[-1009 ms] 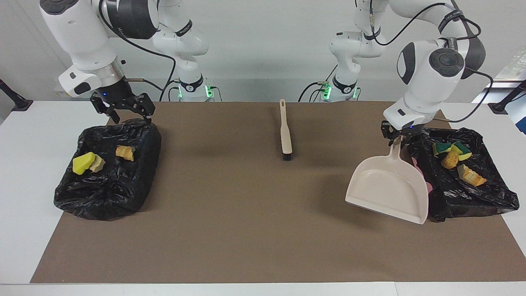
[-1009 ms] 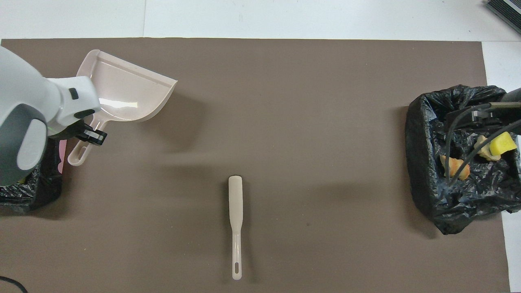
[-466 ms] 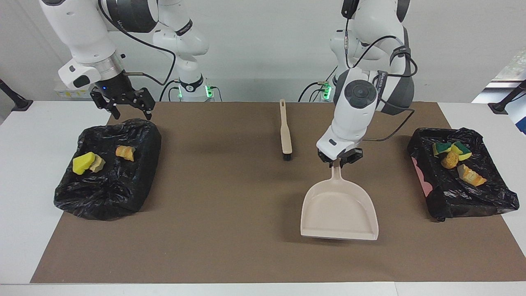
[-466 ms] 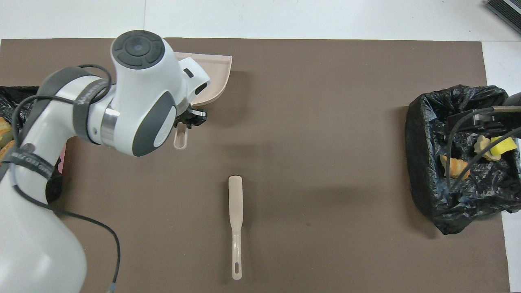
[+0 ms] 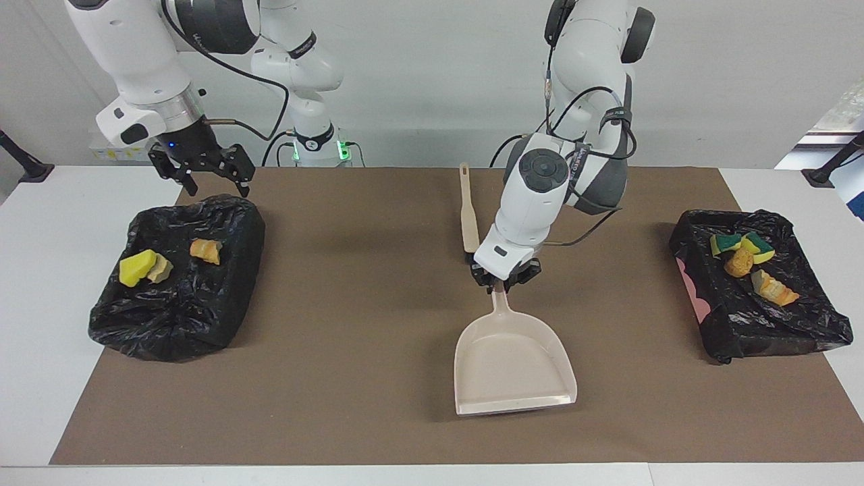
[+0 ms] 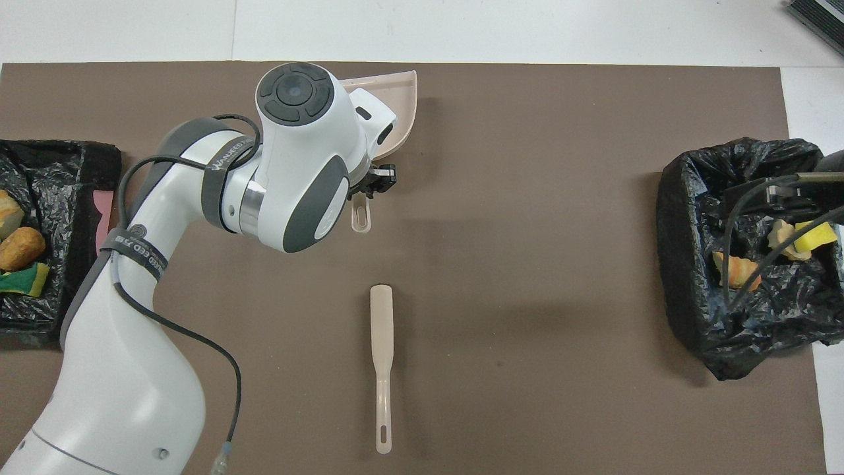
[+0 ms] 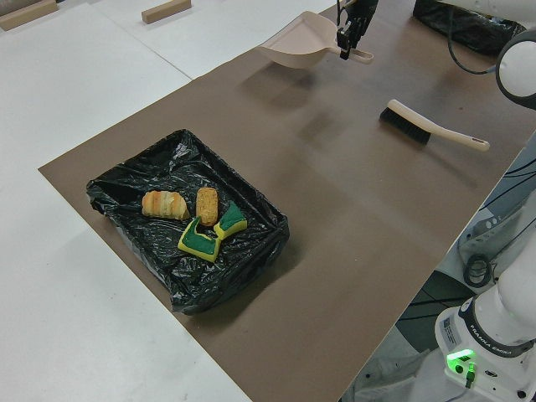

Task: Sweep and dump trash in bin
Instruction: 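Set the dustpan at the table center and open the left gripper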

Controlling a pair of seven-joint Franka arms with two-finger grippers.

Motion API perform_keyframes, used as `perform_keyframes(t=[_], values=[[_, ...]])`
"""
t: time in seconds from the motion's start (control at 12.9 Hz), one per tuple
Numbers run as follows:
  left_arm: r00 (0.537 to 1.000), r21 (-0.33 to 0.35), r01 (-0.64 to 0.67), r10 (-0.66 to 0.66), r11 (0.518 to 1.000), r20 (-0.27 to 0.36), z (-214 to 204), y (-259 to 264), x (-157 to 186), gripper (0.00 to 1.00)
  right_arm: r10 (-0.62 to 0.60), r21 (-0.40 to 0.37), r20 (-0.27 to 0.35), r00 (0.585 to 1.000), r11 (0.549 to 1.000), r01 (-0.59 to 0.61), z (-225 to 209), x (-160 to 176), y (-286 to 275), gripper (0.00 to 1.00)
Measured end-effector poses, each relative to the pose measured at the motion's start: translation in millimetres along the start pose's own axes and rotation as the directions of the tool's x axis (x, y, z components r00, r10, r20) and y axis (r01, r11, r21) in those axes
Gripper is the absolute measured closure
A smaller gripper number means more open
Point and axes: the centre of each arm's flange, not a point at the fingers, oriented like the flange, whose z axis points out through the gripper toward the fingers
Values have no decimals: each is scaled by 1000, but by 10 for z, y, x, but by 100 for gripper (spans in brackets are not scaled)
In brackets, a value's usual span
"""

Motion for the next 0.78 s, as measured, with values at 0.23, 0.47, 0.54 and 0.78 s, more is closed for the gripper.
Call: perform_keyframes(t=[0.23, 0.47, 0.54, 0.78], values=[[999, 13, -30, 30, 999, 19, 330, 213, -107, 68, 0, 0, 1, 1000, 1000, 0, 3, 0, 0, 0], [998, 33, -33, 32, 999, 51, 546, 203, -173, 68, 0, 0, 1, 1000, 1000, 0, 5, 0, 0, 0], [998, 37, -33, 31, 999, 57, 574, 188, -187, 68, 0, 0, 1, 1000, 1000, 0, 5, 0, 0, 0], [998, 42, -34, 32, 999, 54, 551, 139, -177, 53, 0, 0, 1, 1000, 1000, 0, 5, 0, -1, 0]])
